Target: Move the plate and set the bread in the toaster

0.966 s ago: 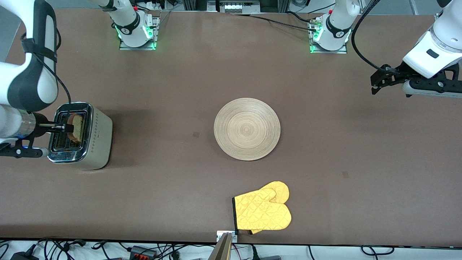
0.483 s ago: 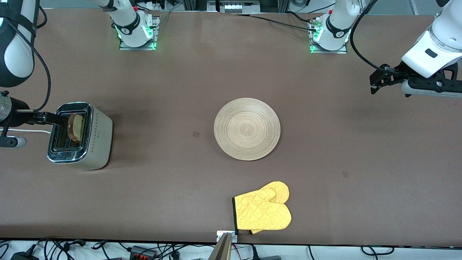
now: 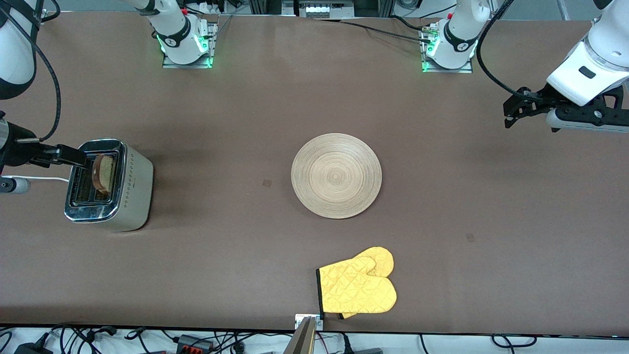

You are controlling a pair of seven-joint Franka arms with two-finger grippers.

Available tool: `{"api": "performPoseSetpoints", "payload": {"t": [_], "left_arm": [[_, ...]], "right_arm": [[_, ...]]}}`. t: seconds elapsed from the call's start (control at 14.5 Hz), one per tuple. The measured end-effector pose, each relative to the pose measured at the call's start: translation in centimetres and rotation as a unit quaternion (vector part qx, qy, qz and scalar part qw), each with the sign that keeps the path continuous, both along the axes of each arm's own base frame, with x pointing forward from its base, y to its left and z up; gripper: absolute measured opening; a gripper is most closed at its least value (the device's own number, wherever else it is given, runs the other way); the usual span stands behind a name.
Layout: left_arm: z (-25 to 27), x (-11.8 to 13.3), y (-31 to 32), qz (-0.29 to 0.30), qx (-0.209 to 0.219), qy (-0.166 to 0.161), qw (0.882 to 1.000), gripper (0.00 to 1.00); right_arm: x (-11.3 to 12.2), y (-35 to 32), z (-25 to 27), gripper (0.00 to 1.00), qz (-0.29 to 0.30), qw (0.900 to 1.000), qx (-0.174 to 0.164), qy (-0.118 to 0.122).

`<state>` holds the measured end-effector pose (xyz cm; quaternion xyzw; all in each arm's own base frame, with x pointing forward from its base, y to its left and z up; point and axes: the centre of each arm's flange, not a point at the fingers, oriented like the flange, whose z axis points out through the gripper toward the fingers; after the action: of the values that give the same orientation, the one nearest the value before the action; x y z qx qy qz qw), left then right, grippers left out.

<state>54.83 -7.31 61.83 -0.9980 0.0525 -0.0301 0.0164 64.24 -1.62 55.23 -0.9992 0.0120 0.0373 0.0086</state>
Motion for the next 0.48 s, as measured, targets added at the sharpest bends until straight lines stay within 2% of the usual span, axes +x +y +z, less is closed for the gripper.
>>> {"api": "performPoseSetpoints", "payload": {"t": [0.28, 0.48], "left_arm": [[0.0, 0.0, 0.0, 0.000, 0.000, 0.000, 1.000, 1.00], [0.0, 0.0, 0.0, 0.000, 0.000, 0.000, 1.000, 1.00]], "right_arm": [[0.3, -0.2, -0.5, 1.00, 0.003, 1.000, 0.012, -0.001], [0.5, -2.1, 0.0, 1.00, 0.009, 1.000, 0.012, -0.017]]}}
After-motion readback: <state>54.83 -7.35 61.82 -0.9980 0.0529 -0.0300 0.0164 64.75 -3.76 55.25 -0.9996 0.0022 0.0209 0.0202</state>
